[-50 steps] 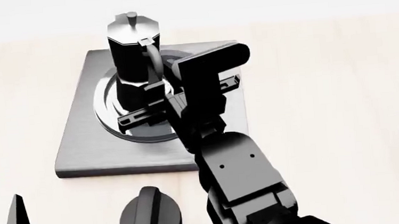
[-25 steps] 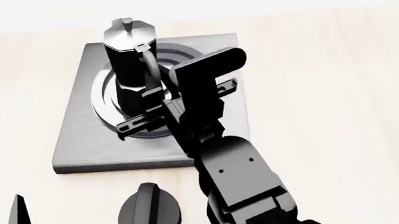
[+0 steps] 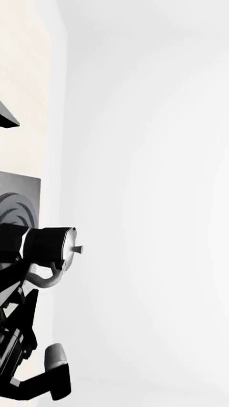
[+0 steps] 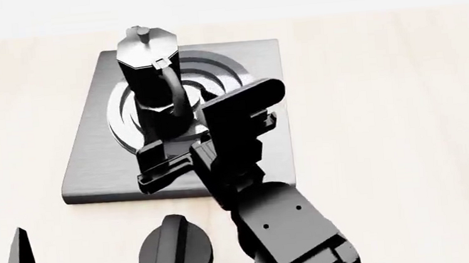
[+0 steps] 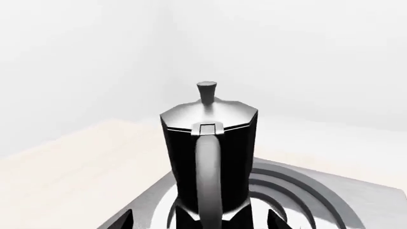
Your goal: Put both moka pots on the stove.
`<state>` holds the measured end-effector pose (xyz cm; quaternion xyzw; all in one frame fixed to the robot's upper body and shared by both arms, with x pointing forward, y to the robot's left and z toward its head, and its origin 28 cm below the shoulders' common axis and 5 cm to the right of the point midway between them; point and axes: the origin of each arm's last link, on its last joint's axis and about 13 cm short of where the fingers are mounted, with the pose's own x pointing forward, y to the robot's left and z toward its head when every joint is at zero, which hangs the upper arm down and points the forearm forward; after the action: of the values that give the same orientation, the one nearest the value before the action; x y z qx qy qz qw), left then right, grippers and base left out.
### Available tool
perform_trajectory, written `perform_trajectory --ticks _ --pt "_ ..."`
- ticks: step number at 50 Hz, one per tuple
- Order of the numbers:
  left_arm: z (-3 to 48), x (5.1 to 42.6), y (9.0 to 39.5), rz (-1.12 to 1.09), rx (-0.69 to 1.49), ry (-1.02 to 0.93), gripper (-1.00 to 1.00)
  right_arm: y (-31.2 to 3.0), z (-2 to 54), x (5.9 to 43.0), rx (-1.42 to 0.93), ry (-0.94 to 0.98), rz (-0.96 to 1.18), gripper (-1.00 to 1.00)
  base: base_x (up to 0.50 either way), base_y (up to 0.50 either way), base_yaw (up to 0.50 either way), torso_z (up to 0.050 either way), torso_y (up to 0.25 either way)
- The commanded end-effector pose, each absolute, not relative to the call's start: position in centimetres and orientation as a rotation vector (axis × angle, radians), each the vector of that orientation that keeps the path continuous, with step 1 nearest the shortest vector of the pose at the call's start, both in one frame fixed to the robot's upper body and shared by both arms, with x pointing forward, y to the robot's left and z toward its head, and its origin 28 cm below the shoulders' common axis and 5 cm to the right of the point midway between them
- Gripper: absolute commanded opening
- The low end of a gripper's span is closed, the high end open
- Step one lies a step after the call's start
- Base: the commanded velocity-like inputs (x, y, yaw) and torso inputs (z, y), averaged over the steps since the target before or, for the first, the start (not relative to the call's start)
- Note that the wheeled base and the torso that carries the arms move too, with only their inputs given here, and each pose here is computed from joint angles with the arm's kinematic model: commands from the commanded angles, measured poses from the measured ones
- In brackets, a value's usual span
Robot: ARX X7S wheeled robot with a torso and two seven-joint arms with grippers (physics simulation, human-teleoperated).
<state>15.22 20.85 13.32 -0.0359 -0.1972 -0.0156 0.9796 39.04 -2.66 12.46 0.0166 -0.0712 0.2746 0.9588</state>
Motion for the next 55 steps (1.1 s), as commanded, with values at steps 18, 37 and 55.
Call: perform_trajectory --ticks 18,37,55 --pt "13.4 14.9 20.6 -0.040 -0.067 -0.402 1.00 -8.7 18.3 24.0 -0.117 -0.397 0.381 1.00 0.00 0.00 0.00 0.000 0.000" --pt "13.7 14.8 20.5 -0.044 -0.075 -0.406 1.00 -16.1 22.2 19.6 -0.330 -0.506 0.091 1.00 0.00 0.00 0.00 0.000 0.000" --pt "13.7 14.7 20.6 -0.036 -0.076 -0.407 1.00 -22.8 23.4 18.5 -0.357 -0.308 -0.071 1.00 0.00 0.00 0.00 0.000 0.000"
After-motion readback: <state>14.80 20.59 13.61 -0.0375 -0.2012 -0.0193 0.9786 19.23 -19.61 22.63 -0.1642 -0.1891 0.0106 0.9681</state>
